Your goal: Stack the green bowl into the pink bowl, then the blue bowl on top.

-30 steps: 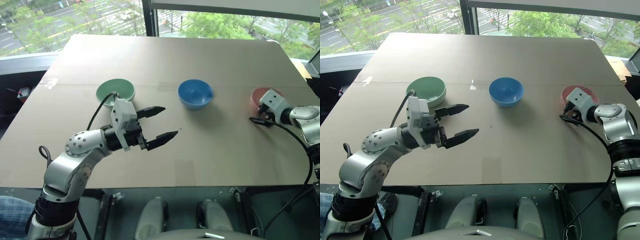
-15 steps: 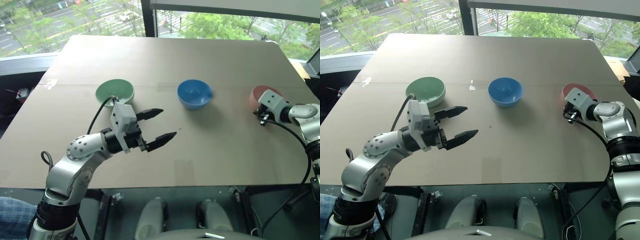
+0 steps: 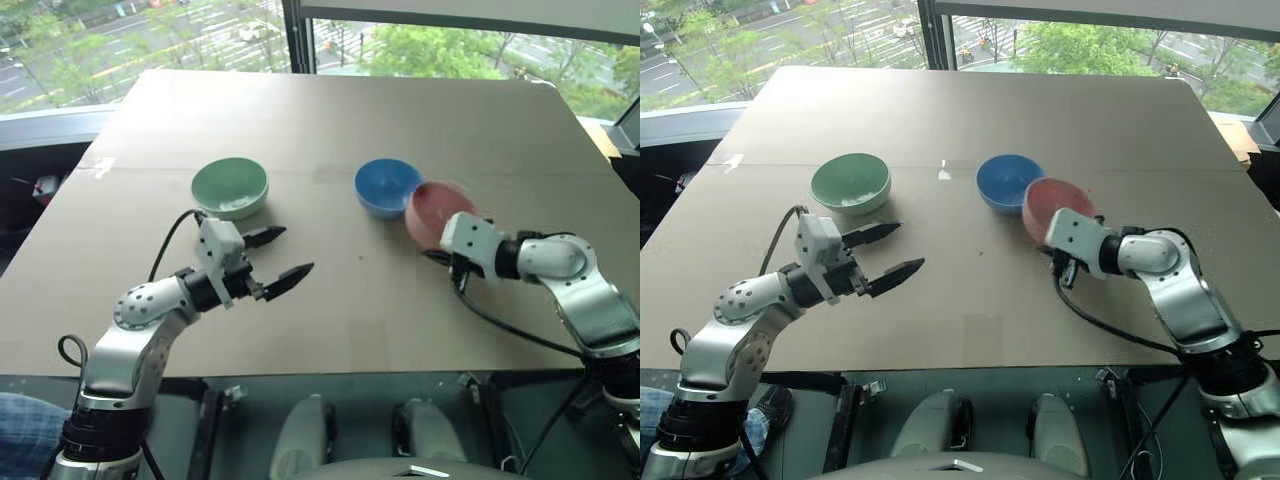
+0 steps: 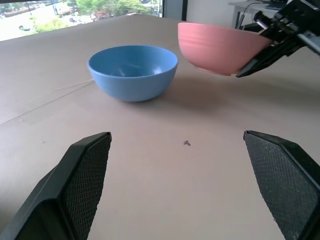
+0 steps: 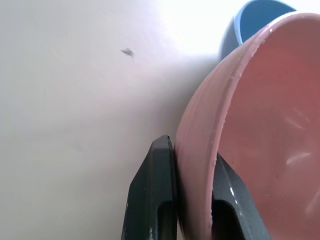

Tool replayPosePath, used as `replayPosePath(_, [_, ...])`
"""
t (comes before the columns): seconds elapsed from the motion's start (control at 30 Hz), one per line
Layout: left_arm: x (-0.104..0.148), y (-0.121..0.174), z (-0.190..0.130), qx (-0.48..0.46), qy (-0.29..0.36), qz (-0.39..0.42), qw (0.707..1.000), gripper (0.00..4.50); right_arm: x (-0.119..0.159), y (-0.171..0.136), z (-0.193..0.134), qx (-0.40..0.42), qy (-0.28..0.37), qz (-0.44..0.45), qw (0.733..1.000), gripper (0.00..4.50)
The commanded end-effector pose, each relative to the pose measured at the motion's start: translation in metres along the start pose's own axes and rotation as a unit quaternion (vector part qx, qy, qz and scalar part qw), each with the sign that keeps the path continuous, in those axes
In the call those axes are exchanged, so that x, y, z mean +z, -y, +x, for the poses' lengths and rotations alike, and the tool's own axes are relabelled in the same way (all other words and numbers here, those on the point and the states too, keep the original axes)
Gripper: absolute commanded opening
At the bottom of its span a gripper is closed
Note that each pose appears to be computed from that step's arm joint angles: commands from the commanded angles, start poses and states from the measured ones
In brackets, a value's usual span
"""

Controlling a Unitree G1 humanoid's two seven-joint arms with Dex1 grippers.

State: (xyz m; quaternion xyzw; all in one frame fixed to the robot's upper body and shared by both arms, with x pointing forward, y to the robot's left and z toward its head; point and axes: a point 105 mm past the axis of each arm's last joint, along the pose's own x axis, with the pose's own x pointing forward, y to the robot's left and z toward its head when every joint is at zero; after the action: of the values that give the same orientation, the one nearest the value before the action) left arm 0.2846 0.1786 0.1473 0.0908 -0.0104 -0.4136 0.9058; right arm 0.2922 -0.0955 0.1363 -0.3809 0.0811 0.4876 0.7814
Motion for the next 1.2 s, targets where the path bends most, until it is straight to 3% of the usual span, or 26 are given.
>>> replayPosePath(0.03, [0.001, -0.012, -0.007, 0.010, 0.001, 0.029, 1.000, 4.50, 0.022, -0.014, 0.009, 0.003, 0.000, -0.030, 1.000, 0.05])
replayPosePath(0.23, [-0.003, -0.024, -0.015, 0.022, -0.005, 0.030, 0.999, 4.50, 0.030, -0.028, 0.021, 0.028, -0.016, -0.036, 0.999, 0.05])
replayPosePath(0.27, [-0.003, -0.025, -0.015, 0.022, -0.005, 0.032, 0.999, 4.50, 0.031, -0.028, 0.021, 0.028, -0.019, -0.036, 0.999, 0.81])
replayPosePath(0.3, [-0.003, -0.025, -0.015, 0.022, -0.005, 0.033, 0.999, 4.50, 0.031, -0.028, 0.022, 0.031, -0.020, -0.034, 0.999, 0.90])
replayPosePath(0.37, [-0.002, -0.025, -0.015, 0.020, -0.004, 0.034, 0.999, 4.50, 0.030, -0.029, 0.022, 0.036, -0.024, -0.031, 0.999, 2.01])
replayPosePath(0.4, [-0.001, -0.025, -0.015, 0.019, -0.003, 0.035, 0.999, 4.50, 0.030, -0.029, 0.022, 0.037, -0.025, -0.032, 0.998, 2.13])
replayPosePath(0.47, [0.000, -0.024, -0.014, 0.016, 0.000, 0.037, 0.999, 4.50, 0.029, -0.027, 0.021, 0.035, -0.030, -0.036, 0.998, 3.00])
replayPosePath(0.5, [0.001, -0.023, -0.014, 0.015, 0.002, 0.037, 0.999, 4.50, 0.029, -0.026, 0.020, 0.034, -0.033, -0.039, 0.998, 3.00])
replayPosePath(0.53, [0.002, -0.023, -0.014, 0.015, 0.004, 0.038, 0.999, 4.50, 0.029, -0.024, 0.019, 0.030, -0.036, -0.042, 0.998, 3.64])
replayPosePath(0.6, [0.003, -0.023, -0.014, 0.015, 0.007, 0.037, 0.999, 4.50, 0.027, -0.021, 0.015, 0.029, -0.042, -0.042, 0.998, 4.10])
replayPosePath(0.73, [0.010, -0.022, -0.012, 0.020, 0.025, 0.033, 0.999, 4.50, 0.030, -0.006, -0.001, 0.020, -0.043, -0.034, 0.998, 4.10])
replayPosePath(0.93, [0.033, -0.042, -0.008, 0.090, 0.068, 0.019, 0.993, 4.50, 0.063, 0.028, -0.020, -0.007, 0.013, 0.012, 1.000, 4.10])
replayPosePath(1.07, [0.044, -0.053, -0.007, 0.114, 0.063, 0.044, 0.991, 4.50, 0.115, 0.052, -0.044, 0.004, 0.163, 0.094, 0.982, 4.10])
replayPosePath(1.2, [0.051, -0.070, -0.005, 0.144, 0.043, 0.076, 0.986, 4.50, 0.124, 0.062, -0.070, 0.001, 0.228, 0.114, 0.967, 4.10])
